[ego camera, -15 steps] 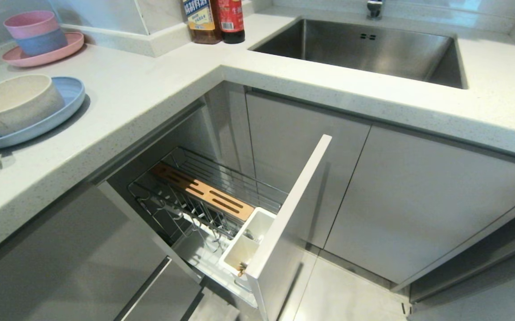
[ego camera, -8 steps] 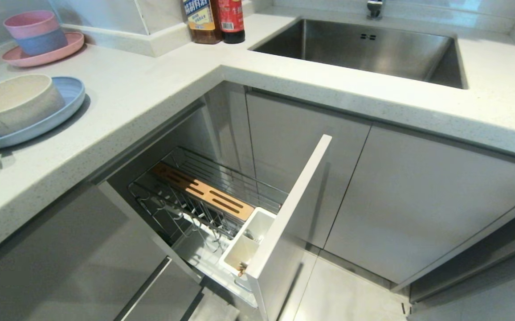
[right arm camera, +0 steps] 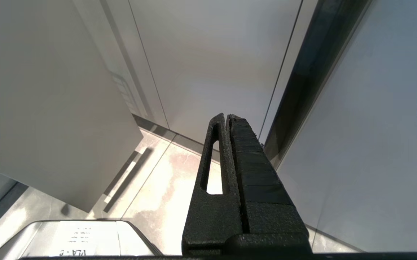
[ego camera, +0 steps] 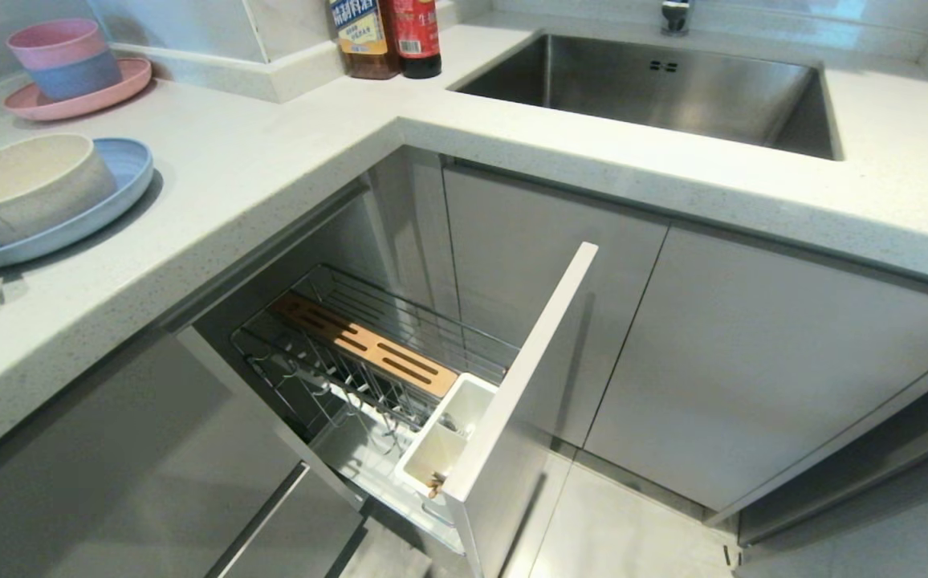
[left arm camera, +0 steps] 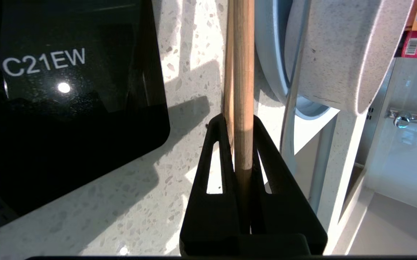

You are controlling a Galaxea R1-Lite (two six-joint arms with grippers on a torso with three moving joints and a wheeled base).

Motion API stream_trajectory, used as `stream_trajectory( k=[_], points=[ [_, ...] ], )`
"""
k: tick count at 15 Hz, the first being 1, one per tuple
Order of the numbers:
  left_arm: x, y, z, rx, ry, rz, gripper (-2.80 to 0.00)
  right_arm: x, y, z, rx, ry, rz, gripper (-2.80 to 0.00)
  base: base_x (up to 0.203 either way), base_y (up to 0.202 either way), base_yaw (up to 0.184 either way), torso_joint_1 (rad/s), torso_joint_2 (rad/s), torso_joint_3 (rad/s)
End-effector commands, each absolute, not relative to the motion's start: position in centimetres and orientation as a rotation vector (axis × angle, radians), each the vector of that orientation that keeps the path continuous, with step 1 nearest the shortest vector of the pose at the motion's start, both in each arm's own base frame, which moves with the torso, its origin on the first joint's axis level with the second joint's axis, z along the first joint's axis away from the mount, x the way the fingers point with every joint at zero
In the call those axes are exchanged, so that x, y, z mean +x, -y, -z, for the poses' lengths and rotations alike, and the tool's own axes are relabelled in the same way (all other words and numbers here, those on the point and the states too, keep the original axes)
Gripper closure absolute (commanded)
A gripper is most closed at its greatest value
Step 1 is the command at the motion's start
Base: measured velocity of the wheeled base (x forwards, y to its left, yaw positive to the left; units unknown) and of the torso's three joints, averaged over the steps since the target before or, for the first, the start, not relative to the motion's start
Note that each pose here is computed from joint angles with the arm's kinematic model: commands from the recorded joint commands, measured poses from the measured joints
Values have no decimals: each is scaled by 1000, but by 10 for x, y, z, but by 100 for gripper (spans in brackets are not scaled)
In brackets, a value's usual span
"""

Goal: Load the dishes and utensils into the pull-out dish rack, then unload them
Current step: Close the cupboard

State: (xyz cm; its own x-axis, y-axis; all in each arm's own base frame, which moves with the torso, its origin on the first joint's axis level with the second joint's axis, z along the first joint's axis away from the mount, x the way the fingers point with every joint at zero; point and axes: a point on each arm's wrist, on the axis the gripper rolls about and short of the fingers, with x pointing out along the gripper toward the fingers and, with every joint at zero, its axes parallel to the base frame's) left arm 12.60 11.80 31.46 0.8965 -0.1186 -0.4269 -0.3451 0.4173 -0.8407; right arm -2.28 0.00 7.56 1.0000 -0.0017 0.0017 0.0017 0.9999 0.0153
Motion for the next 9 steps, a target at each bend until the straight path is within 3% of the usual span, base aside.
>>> stream_trajectory(
  k=[1,2,9],
  points=[
    [123,-117,-316,-1142,-455,-160,0,-23,0,-75,15,0,2,0,0,0,0,0,0,0],
    [122,-116,-316,-1136,-452,-169,-280,-23,0,-75,15,0,2,0,0,0,0,0,0,0],
    [119,-115,-318,-1123,-435,-211,-280,-23,0,-75,15,0,2,0,0,0,0,0,0,0]
  ],
)
